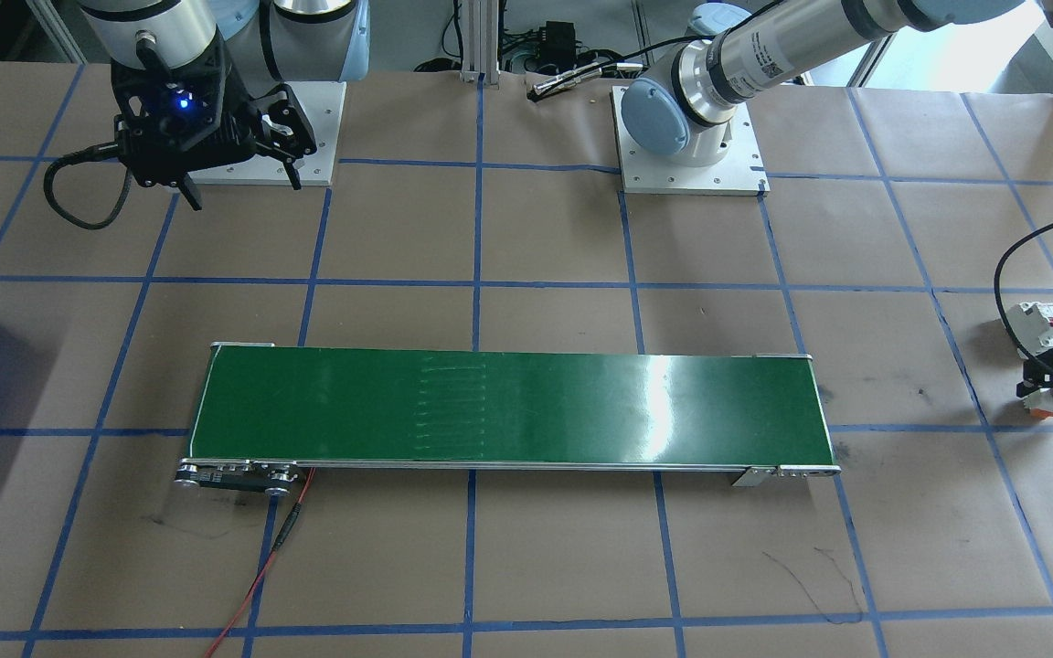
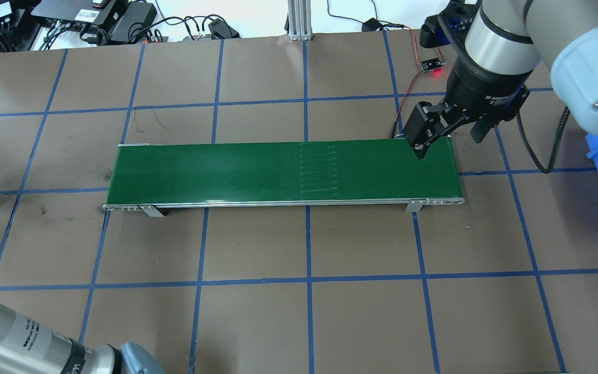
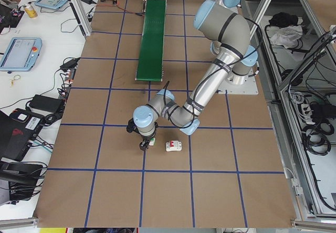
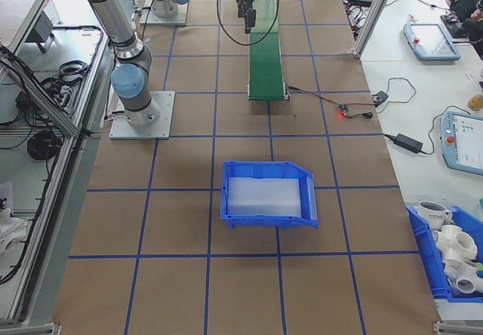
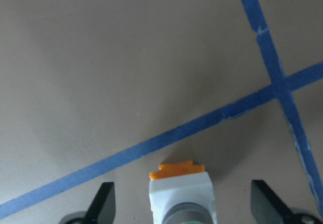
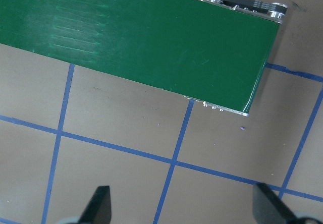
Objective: Move button from left to right
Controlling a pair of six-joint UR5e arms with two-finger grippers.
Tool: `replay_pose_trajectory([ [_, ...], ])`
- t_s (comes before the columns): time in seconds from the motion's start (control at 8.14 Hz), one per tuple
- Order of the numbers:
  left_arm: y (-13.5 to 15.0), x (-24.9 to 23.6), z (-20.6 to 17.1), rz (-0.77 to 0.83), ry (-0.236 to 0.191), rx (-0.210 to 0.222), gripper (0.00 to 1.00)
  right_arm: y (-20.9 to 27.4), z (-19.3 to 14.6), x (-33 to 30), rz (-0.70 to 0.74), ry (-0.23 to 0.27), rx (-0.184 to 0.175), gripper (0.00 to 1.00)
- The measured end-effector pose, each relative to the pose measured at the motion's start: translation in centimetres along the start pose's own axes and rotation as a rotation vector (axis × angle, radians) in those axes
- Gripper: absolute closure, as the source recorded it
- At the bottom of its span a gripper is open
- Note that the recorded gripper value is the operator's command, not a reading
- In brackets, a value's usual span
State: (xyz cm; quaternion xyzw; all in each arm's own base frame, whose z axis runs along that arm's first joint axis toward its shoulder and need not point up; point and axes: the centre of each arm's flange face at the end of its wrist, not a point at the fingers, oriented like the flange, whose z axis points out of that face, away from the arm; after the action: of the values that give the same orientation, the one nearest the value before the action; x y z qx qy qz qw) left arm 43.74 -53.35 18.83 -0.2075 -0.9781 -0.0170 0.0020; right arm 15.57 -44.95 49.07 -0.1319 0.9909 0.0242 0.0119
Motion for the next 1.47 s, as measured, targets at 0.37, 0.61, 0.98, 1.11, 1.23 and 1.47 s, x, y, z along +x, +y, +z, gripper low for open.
replay_pose_trajectory([
  [0.37, 0.4, -0.1, 0.1, 0.017, -0.004, -0.045, 0.88, 0.0, 0.0, -0.1, 0.000, -0.003, -0.001, 0.00],
  [0.61, 0.8, -0.3, -0.2, 0.019, -0.009, -0.087, 1.00, 0.0, 0.1, -0.1, 0.000, -0.004, 0.000, 0.00],
  [0.98, 0.3, 0.5, -2.4, 0.032, 0.007, -0.072, 1.00, 0.0, 0.1, -0.1, 0.001, -0.004, -0.002, 0.00],
  [1.11, -0.4, 1.4, -3.9, 0.038, 0.025, -0.025, 1.00, 0.0, 0.1, -0.1, 0.001, -0.004, -0.002, 0.00],
  [1.23, -1.9, 2.7, -5.7, 0.063, 0.029, 0.011, 1.00, 0.0, 0.1, -0.1, 0.000, -0.004, -0.002, 0.00],
  [1.47, -7.9, 8.8, -10.3, 0.087, 0.042, 0.020, 1.00, 0.0, 0.1, -0.1, 0.000, -0.004, -0.002, 0.00],
])
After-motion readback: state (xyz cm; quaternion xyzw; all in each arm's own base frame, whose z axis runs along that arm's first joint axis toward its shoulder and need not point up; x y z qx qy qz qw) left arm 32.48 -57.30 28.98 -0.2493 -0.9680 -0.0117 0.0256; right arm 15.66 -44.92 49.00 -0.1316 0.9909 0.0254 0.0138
